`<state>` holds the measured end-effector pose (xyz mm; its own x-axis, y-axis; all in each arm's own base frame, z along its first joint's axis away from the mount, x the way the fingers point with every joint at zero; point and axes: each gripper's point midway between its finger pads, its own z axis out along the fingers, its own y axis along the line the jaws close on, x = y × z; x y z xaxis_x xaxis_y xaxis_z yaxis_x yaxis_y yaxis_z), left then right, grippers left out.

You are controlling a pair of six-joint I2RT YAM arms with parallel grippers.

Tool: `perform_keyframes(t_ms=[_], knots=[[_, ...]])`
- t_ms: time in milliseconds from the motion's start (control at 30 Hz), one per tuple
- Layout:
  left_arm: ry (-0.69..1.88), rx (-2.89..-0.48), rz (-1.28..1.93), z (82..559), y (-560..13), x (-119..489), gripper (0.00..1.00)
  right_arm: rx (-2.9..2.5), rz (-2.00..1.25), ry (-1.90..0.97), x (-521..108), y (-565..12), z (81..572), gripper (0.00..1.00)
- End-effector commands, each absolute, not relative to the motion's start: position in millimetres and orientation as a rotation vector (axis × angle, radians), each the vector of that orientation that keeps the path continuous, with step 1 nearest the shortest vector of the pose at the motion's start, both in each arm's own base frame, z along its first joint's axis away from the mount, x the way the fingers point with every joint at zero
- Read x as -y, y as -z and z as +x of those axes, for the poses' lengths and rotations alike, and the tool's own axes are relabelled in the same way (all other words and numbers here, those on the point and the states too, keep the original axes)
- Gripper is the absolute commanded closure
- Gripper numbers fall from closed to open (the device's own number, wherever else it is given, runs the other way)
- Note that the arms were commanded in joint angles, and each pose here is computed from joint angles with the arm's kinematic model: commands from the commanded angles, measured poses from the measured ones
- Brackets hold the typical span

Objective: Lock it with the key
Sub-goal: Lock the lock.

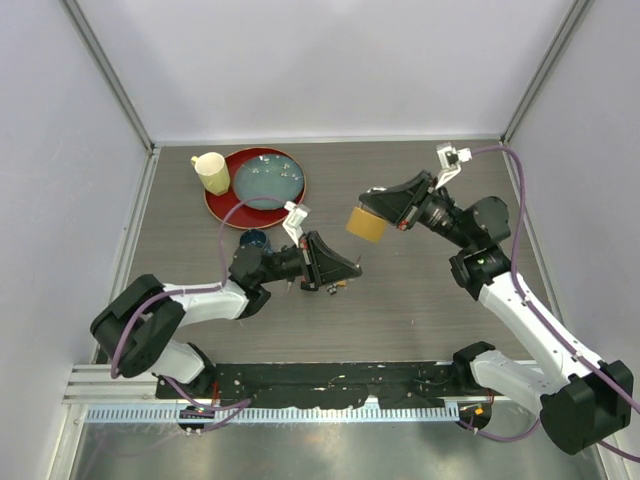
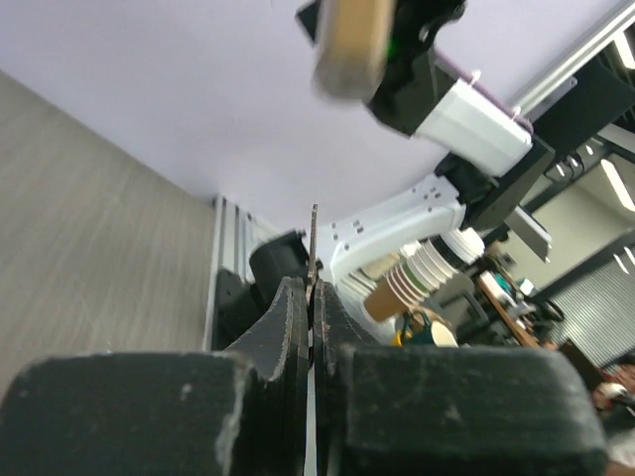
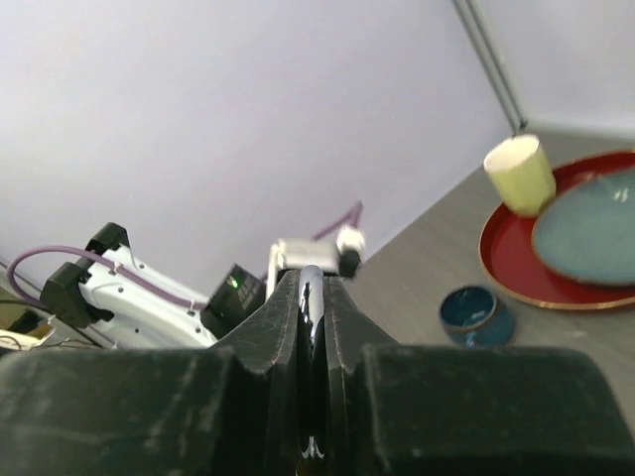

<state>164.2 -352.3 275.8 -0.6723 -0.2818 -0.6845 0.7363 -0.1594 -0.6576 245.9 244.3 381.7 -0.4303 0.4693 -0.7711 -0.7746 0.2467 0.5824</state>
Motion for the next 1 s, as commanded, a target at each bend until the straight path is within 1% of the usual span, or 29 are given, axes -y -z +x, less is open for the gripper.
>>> perform_keyframes(t_ms=[0,200,400,567,600,633,700,767,900,967], knots=[[1.989,-1.276,0.675,138.3,-290.6,349.4,1.0,-1.061,-0.397,-1.405,-223.6,-469.7,214.0,0.99],[1.961,-1.256,0.654,140.8,-291.7,347.1,1.0,-1.113,-0.367,-1.344,-221.4,-461.1,225.0,0.99],[1.921,-1.268,0.641,140.8,-286.2,342.7,1.0,-1.275,-0.336,-1.251,-224.1,-427.5,253.1,0.99],[1.837,-1.359,0.615,148.6,-274.9,342.2,1.0,-1.487,-0.296,-1.182,-224.3,-367.8,278.8,0.99],[1.788,-1.343,0.627,150.5,-277.9,340.1,1.0,-1.513,-0.281,-1.168,-221.8,-358.2,283.2,0.99],[1.755,-1.434,0.607,156.2,-265.3,342.1,1.0,-1.541,-0.275,-1.163,-221.2,-348.0,285.5,0.99],[1.644,-1.478,0.584,169.4,-257.6,340.6,1.0,-1.618,-0.248,-1.156,-220.4,-318.1,293.1,0.99],[1.529,-1.58,0.528,183.0,-247.9,335.1,1.0,-1.704,-0.227,-1.161,-221.6,-286.6,298.1,0.99],[1.321,-1.725,0.467,200.9,-225.1,318.7,1.0,-1.831,-0.194,-1.162,-223.5,-241.2,303.4,0.99],[1.279,-1.706,0.458,203.2,-231.6,312.2,1.0,-1.879,-0.185,-1.139,-221.6,-223.4,306.2,0.99]])
